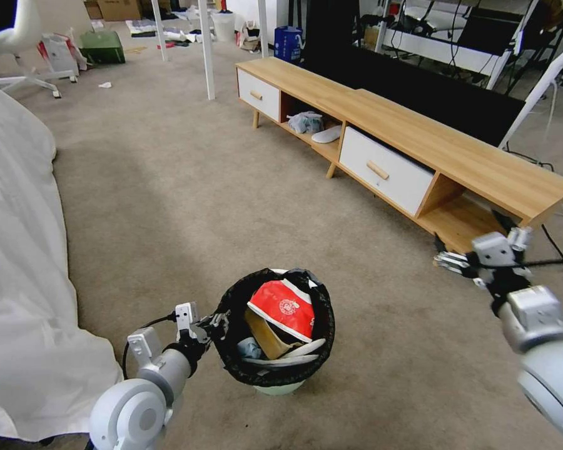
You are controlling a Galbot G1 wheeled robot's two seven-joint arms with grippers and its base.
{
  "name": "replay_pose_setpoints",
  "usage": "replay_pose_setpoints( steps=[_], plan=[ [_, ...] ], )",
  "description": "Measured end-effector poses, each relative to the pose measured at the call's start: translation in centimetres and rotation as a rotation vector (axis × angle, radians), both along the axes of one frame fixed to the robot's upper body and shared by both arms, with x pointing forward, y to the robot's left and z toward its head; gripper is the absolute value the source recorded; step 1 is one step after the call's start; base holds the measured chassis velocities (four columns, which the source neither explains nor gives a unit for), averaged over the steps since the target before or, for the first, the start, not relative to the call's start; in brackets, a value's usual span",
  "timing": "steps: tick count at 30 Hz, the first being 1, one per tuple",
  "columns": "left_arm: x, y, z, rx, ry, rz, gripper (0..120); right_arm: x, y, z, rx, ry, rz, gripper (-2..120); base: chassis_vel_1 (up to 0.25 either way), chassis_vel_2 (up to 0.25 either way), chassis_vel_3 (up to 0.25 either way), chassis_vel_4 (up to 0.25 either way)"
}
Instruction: Pick up the trash bin and place the garbage on the floor into it.
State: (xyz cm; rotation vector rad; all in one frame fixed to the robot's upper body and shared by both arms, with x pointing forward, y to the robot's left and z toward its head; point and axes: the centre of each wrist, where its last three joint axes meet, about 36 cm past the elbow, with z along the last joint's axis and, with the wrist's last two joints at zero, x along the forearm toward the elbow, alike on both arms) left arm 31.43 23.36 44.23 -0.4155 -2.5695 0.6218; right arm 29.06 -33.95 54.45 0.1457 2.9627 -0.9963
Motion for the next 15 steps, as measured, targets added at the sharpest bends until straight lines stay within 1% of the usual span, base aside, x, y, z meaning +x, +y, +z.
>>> replay_pose_setpoints(
  steps=[5,13,15],
  plan=[
    [0.0,-0.6,-0.3,-0.002,-0.002,-0.027,0,-1.7,-0.7,-0.2,-0.019,-0.03,-0.044,100,0.0,0.0,0.0,0.0],
    [-0.2,-1.3,-0.4,-0.005,-0.007,-0.062,0,-3.5,-1.2,-0.3,-0.036,-0.073,-0.091,100,0.0,0.0,0.0,0.0],
    [-0.3,-1.5,-0.4,0.0,-0.011,-0.07,0,-4.4,-1.2,-0.4,-0.039,-0.084,-0.107,100,0.0,0.0,0.0,0.0]
  ],
)
